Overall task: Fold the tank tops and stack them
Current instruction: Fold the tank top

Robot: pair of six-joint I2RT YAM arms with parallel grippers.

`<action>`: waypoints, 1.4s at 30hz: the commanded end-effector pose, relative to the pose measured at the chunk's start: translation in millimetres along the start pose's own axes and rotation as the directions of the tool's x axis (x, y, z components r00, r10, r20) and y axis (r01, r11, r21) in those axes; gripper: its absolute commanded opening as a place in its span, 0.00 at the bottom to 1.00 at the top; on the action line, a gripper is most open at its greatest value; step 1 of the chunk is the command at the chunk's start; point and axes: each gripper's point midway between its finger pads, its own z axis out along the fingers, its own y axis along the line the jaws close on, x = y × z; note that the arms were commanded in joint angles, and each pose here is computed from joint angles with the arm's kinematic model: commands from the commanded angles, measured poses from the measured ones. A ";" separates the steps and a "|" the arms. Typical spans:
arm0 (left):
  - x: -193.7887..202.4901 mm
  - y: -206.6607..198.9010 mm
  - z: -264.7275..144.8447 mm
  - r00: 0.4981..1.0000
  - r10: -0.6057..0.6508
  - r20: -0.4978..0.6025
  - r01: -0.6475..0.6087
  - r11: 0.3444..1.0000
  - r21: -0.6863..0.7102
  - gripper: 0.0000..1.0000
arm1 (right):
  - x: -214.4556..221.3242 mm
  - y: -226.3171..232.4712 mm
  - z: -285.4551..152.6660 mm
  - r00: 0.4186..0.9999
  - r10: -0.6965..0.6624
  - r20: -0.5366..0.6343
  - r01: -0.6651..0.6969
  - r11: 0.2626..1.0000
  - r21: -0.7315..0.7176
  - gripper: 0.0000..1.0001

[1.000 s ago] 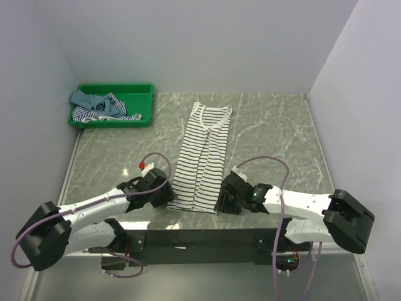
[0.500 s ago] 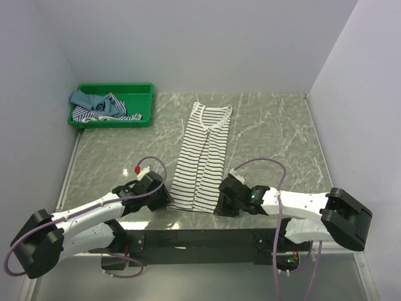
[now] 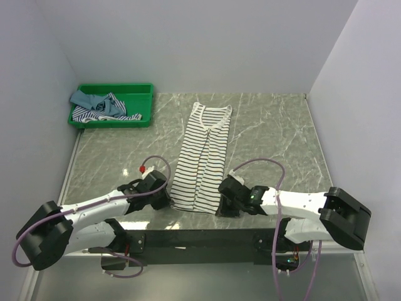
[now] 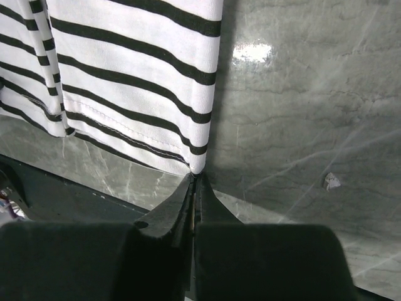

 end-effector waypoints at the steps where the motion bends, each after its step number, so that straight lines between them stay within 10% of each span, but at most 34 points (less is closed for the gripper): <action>1: 24.8 36.2 1.0 0.994 0.061 -0.086 -0.070 0.992 -0.109 0.01 | 8.8 -23.8 -3.1 0.999 -0.042 -0.018 0.044 0.996 0.079 0.00; 14: 52.1 -9.5 -40.4 0.988 0.126 -0.092 -0.130 0.991 -0.035 0.01 | 5.7 5.9 -59.3 0.988 -0.132 0.083 0.128 0.990 0.055 0.00; 42: -217.0 -163.5 32.7 0.950 0.043 0.310 -0.075 0.993 0.092 0.01 | -278.6 66.3 -42.8 0.916 -0.048 0.399 0.043 0.999 0.021 0.00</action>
